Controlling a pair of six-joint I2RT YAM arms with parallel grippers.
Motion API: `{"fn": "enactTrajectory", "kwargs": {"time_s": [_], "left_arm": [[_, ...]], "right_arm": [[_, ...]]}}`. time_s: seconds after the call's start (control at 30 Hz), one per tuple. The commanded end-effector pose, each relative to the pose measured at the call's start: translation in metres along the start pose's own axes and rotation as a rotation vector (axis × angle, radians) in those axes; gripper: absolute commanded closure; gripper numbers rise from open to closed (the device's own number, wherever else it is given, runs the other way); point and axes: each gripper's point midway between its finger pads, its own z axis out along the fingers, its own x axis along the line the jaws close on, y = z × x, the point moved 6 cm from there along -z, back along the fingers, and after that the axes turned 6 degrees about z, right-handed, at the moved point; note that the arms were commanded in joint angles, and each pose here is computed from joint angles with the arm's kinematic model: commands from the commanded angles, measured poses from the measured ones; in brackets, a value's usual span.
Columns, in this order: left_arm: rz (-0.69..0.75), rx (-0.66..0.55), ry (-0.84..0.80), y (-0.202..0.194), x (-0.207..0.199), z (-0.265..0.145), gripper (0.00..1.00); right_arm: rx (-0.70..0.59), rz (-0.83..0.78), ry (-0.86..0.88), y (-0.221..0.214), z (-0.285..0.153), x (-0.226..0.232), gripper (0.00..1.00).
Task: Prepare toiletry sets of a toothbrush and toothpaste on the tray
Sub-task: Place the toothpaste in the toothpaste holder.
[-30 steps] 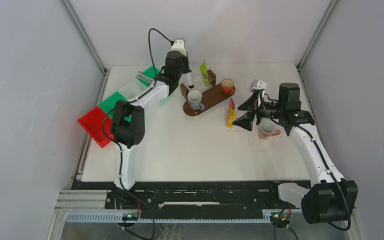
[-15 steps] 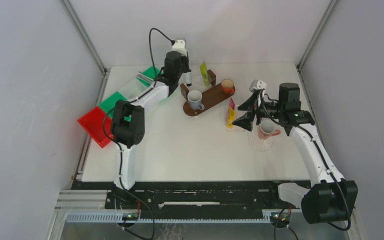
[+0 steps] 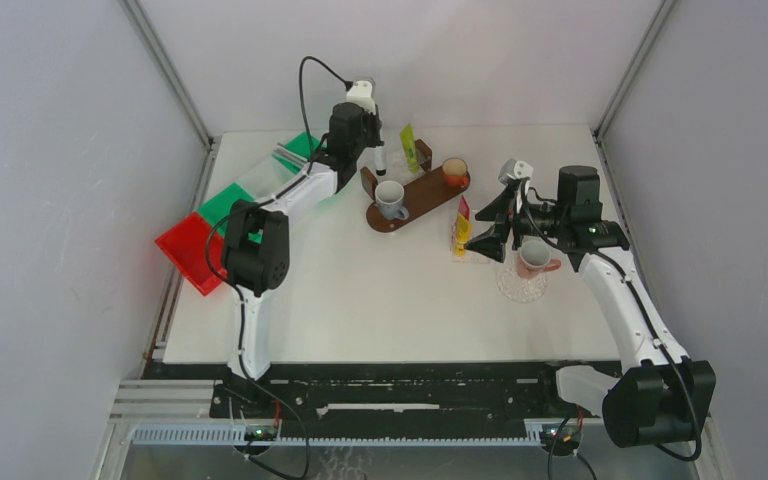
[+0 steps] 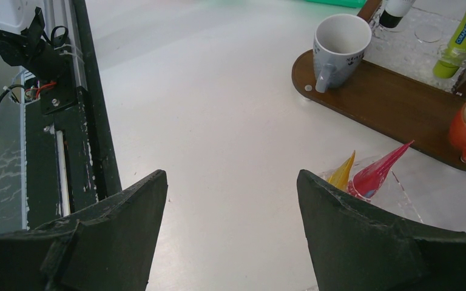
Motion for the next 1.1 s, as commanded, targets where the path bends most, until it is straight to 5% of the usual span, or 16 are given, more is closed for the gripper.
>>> {"fn": "enactTrajectory", "kwargs": {"time_s": [0.0,0.5,1.07], "left_arm": [[0.008,-0.021,0.0,0.013,0.002,0.004,1.0],[-0.014,-0.095,-0.132,0.019,-0.012,0.005,1.0],[-0.018,0.027,-0.116,-0.008,-0.003,0.012,1.0]], "right_arm": [[-0.042,-0.053,0.004,0.019,-0.004,0.0,0.14],[-0.05,-0.059,0.007,0.021,-0.006,0.002,0.14],[-0.053,-0.061,0.009,0.022,-0.007,0.003,0.14]]}}
